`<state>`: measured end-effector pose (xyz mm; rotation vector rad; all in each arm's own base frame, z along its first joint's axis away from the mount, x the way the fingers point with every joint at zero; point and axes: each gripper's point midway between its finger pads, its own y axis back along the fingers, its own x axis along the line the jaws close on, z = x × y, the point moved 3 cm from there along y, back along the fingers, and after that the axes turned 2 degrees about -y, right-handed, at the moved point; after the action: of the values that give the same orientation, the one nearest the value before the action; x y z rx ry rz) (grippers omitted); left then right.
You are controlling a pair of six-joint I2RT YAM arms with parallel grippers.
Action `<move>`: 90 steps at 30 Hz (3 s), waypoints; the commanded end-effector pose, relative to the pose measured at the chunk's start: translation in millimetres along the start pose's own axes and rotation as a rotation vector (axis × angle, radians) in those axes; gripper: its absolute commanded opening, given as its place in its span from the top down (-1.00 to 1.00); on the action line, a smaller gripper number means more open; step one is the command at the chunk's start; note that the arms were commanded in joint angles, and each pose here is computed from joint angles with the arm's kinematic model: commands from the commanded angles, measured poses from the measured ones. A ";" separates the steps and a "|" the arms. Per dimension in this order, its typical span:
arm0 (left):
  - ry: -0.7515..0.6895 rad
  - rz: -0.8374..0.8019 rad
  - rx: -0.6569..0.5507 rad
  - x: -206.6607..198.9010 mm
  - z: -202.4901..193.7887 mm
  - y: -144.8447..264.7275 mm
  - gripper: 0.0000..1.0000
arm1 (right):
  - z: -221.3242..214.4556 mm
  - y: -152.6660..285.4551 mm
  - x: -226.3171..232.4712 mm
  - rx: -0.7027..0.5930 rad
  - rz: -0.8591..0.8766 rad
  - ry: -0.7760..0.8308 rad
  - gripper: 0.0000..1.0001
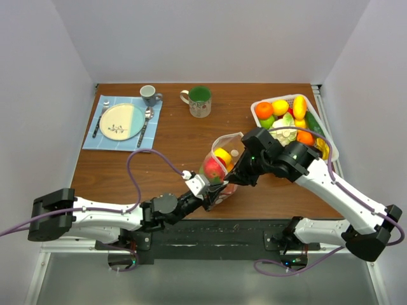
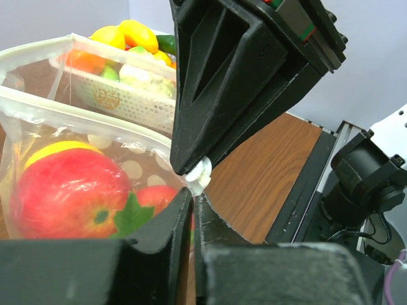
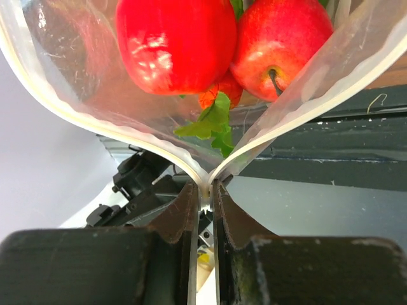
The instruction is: Place the food in the zip-top bag and seal the zipper
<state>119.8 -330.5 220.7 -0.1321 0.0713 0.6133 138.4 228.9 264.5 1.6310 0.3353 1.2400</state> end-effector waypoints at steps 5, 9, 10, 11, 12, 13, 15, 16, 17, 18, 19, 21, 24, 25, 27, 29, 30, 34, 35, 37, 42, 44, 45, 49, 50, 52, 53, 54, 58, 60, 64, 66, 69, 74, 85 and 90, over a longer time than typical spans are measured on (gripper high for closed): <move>0.013 0.021 -0.091 -4.1 36.8 -11.6 0.56 | 3.1 10.2 11.3 -0.017 0.022 -0.006 0.95; 0.009 0.022 -0.096 -4.7 39.6 -12.4 0.66 | 3.1 9.6 11.1 -0.016 0.016 -0.005 0.96; 0.001 0.022 -0.092 -5.0 38.3 -12.9 0.76 | 2.6 10.0 11.9 -0.014 0.018 -0.005 0.96; -0.001 0.022 -0.093 -5.6 39.4 -13.4 0.85 | 2.9 9.8 12.2 -0.015 0.018 -0.004 0.96; -0.003 0.024 -0.093 -5.5 39.6 -13.1 1.00 | 3.6 10.5 13.0 -0.018 0.020 -0.005 0.97; -0.005 0.024 -0.095 -6.1 40.4 -13.0 1.00 | 3.9 10.2 13.4 -0.022 0.018 -0.004 0.97; -0.009 0.026 -0.093 -6.5 39.7 -12.4 1.00 | 4.7 10.0 12.9 -0.025 0.016 -0.003 0.97; -0.013 0.025 -0.097 -6.9 40.6 -11.6 1.00 | 5.4 9.9 12.8 -0.030 0.016 -0.003 0.97; -0.015 0.022 -0.098 -7.4 39.8 -10.5 1.00 | 5.9 10.1 11.8 -0.034 0.010 -0.005 0.98; -0.017 0.016 -0.102 -8.3 40.3 -9.2 1.00 | 5.6 10.1 11.2 -0.034 0.007 -0.004 0.98; -0.018 0.007 -0.111 -9.9 42.8 -7.1 1.00 | 6.8 10.4 10.3 -0.041 0.006 -0.005 0.98; -0.016 -0.005 -0.118 -10.9 42.4 -3.7 1.00 | 7.3 10.4 12.4 -0.044 0.017 -0.010 0.97; -0.006 -0.026 -0.131 -13.1 44.4 1.9 1.00 | 13.0 9.0 13.8 -0.079 0.015 -0.008 0.96; -0.003 -0.033 -0.133 -14.3 44.3 3.2 1.00 | 13.9 9.8 15.5 -0.084 0.019 -0.005 0.96; -0.002 -0.044 -0.130 -15.5 43.6 4.8 1.00 | 18.1 6.6 15.8 -0.095 0.009 -0.002 0.96; -0.001 -0.053 -0.126 -16.5 43.2 7.1 1.00 | 22.4 6.2 18.5 -0.111 0.015 0.005 0.96; 0.005 -0.064 -0.130 -18.3 45.7 9.3 1.00 | 25.5 5.3 18.8 -0.124 0.011 0.006 0.95; 0.003 -0.086 -0.107 -20.7 42.5 14.9 1.00 | 34.9 1.2 22.0 -0.147 0.013 0.007 0.95; 0.004 -0.089 -0.103 -21.0 41.8 16.1 1.00 | 39.0 0.7 22.4 -0.156 0.013 0.011 0.95; 0.012 -0.101 -0.093 -21.6 39.8 20.4 1.00 | 44.6 -1.7 23.6 -0.169 0.008 0.013 0.95; 0.045 -0.126 -0.085 -22.9 40.8 30.3 1.00 | 69.1 -1.9 30.1 -0.232 0.012 0.031 0.95; 0.048 -0.133 -0.073 -23.3 38.9 32.8 1.00 | 80.4 -3.8 35.5 -0.259 0.011 0.052 0.95; 0.055 -0.138 -0.077 -24.2 41.1 34.0 1.00 | 84.1 -3.4 37.7 -0.268 0.013 0.058 0.95; 0.055 -0.141 -0.065 -24.0 39.9 36.1 1.00 | 100.9 -6.7 52.3 -0.312 0.007 0.100 0.95; 0.056 -0.141 -0.065 -24.1 40.2 36.6 1.00 | 105.8 -7.1 54.8 -0.326 0.006 0.121 0.95; 0.059 -0.141 -0.062 -23.9 39.9 37.8 1.00 | 115.8 -10.6 61.5 -0.354 -0.003 0.138 0.95; 0.061 -0.139 -0.066 -23.6 41.7 38.1 1.00 | 121.5 -12.2 63.9 -0.366 -0.004 0.154 0.95; 0.063 -0.135 -0.066 -22.6 41.8 38.7 1.00 | 128.1 -14.0 67.1 -0.385 -0.012 0.158 0.95; 0.065 -0.129 -0.066 -20.8 43.6 40.9 1.00 | 147.6 -21.8 72.6 -0.419 -0.027 0.167 0.95; 0.064 -0.123 -0.068 -19.5 44.5 41.4 1.00 | 158.6 -23.6 74.4 -0.436 -0.023 0.167 0.95; 0.060 -0.107 -0.070 -17.2 47.5 41.0 1.00 | 180.9 -27.4 76.7 -0.478 -0.034 0.153 0.95; 0.060 -0.103 -0.077 -16.5 50.2 41.1 1.00 | 194.3 -29.4 76.7 -0.508 -0.042 0.141 0.95; 0.054 -0.092 -0.076 -15.2 50.6 40.0 1.00 | 207.7 -31.8 80.2 -0.524 -0.035 0.132 0.95; 0.051 -0.084 -0.070 -14.0 49.7 39.8 1.00 | 225.7 -28.0 86.2 -0.567 -0.033 0.128 0.95; 0.053 -0.069 -0.073 -11.6 51.7 40.1 1.00 | 257.3 -30.3 76.6 -0.626 -0.088 0.095 0.95; 0.048 -0.059 -0.067 -11.6 51.2 37.6 1.00 | 267.1 -25.7 75.4 -0.656 -0.099 0.093 0.95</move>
<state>104.9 -290.5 241.9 -0.1256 0.0627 0.6416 357.8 180.3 262.2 1.1675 0.2533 1.2160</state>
